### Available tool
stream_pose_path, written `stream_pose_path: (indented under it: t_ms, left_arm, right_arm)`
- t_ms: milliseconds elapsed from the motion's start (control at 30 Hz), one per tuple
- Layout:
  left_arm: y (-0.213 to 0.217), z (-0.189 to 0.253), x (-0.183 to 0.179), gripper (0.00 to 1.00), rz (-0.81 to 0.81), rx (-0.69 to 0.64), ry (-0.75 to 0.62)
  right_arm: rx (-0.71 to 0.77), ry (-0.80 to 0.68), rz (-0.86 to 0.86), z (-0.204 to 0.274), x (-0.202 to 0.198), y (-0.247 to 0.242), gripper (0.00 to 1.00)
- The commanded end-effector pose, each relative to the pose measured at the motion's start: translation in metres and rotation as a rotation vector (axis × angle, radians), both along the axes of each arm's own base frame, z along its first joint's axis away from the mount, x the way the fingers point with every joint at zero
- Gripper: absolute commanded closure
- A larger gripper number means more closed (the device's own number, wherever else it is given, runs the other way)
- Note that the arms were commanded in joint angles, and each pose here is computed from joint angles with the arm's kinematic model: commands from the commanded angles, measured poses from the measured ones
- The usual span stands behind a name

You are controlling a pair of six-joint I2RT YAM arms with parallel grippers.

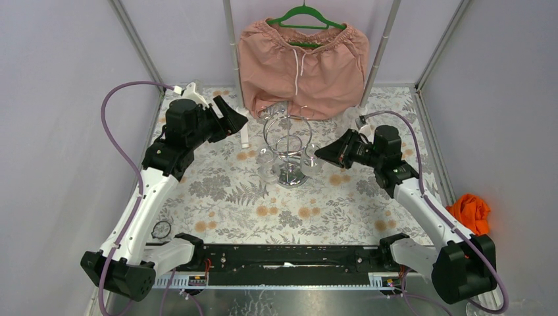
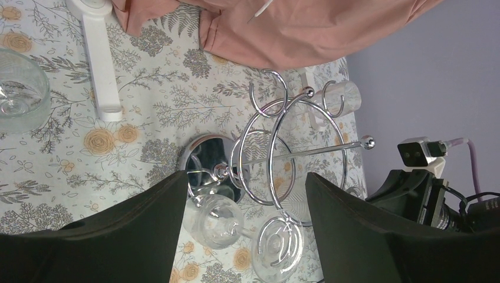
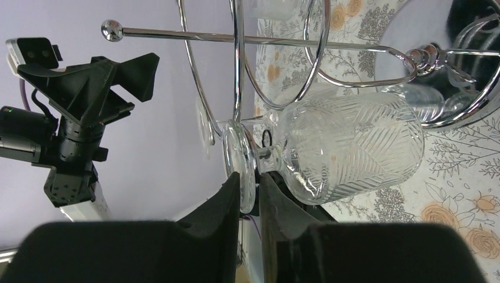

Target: Take the wine glass off the wine glass rack

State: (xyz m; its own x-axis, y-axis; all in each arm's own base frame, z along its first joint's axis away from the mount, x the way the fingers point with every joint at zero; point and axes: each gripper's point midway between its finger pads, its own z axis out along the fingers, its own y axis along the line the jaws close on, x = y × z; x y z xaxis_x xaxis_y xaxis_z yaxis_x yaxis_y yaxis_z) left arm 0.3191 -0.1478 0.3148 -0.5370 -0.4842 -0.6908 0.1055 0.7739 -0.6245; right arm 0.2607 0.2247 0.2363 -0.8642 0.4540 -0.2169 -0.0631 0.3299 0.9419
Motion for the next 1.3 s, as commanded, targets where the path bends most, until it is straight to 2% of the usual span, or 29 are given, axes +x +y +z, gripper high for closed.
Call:
stream_pose_path:
  t_ms: [0,233,500,633,700,767,900,1267]
  left_arm:
    - [0.000,0.008,0.002,0.19,-0.006,-0.007,-0.043]
    - [0.001,0.009,0.001,0.19,-0.008,-0.007,-0.048]
    - [0.000,0.008,0.000,0.19,-0.011,-0.004,-0.047]
    - [-0.001,0.008,0.001,0.19,-0.016,-0.004,-0.048]
    - [-0.001,0.008,0.001,0.19,-0.018,-0.005,-0.047]
    - [-0.001,0.008,0.000,0.19,-0.019,-0.006,-0.047]
    - [-0.001,0.007,0.001,0.19,-0.019,-0.008,-0.045]
    - [-0.002,0.005,0.000,0.19,-0.020,-0.009,-0.042]
  right_arm:
    - [0.045,-0.061,-0.037,0.019,-0.001,-0.001,0.96]
    - [0.060,-0.066,-0.055,0.029,-0.003,-0.003,1.00]
    - [0.063,-0.054,-0.051,0.028,-0.004,-0.003,0.83]
    - [0.065,-0.054,-0.053,0.028,-0.006,-0.003,0.79]
    - [0.064,-0.057,-0.056,0.029,-0.007,-0.004,0.71]
    - [0.065,-0.060,-0.059,0.030,-0.008,-0.005,0.68]
    - [0.065,-0.060,-0.062,0.032,-0.010,-0.006,0.69]
    - [0.055,-0.040,-0.068,0.024,-0.010,-0.006,0.89]
